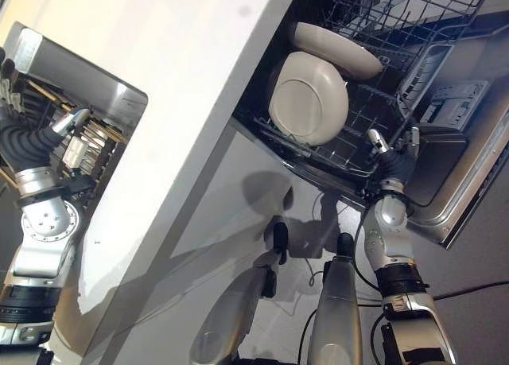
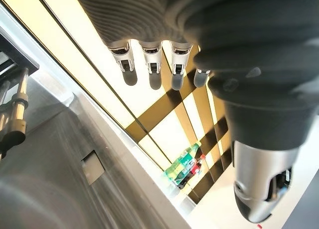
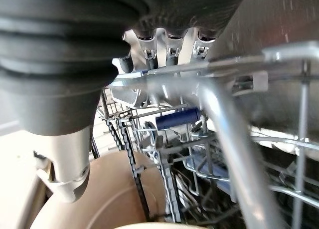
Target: Pick up plates and place into dishwasher.
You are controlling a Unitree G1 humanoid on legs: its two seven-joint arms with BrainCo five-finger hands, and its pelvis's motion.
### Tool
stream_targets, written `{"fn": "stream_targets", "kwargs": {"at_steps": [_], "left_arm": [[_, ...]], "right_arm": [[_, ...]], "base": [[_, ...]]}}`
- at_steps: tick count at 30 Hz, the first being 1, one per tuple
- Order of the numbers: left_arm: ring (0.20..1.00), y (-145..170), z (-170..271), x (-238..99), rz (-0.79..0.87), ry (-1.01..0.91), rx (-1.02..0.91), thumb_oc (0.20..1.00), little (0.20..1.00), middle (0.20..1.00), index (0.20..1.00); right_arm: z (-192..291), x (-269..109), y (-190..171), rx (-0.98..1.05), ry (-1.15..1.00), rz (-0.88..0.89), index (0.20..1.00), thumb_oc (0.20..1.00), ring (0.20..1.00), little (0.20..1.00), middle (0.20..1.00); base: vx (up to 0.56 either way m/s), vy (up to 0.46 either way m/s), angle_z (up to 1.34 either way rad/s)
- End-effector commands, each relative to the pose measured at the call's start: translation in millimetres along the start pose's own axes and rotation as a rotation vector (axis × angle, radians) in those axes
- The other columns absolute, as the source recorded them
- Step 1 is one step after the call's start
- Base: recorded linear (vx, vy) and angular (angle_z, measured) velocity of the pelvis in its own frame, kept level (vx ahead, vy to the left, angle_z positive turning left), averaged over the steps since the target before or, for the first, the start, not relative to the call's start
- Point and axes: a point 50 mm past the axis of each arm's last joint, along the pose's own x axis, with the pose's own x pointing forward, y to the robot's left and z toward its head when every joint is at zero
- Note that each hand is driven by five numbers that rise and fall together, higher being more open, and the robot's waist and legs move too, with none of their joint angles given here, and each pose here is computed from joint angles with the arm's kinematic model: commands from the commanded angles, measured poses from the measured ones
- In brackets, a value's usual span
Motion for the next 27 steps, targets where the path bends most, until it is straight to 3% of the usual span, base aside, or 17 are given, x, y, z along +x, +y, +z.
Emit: {"fn": "stream_targets", "kwargs": {"at_steps": [1,27], "left_arm": [[1.000,-26.2,-9.6,-35.6,-0.021,0.109,-0.142,1.000,1.000,1.000,1.000],[1.000,-13.4,-6.1,-30.8,-0.127,0.076,-0.149,1.000,1.000,1.000,1.000]], "right_arm": [[62.3,-6.2,117.8,0.029,-0.283,0.502,1.000,1.000,1.000,1.000,1.000],[102.1,20.9,140.4,0.067,-0.379,0.531,1.000,1.000,1.000,1.000,1.000]], "base": [[0.06,0.034,0.17],[0.01,-0.010,0.19]]}}
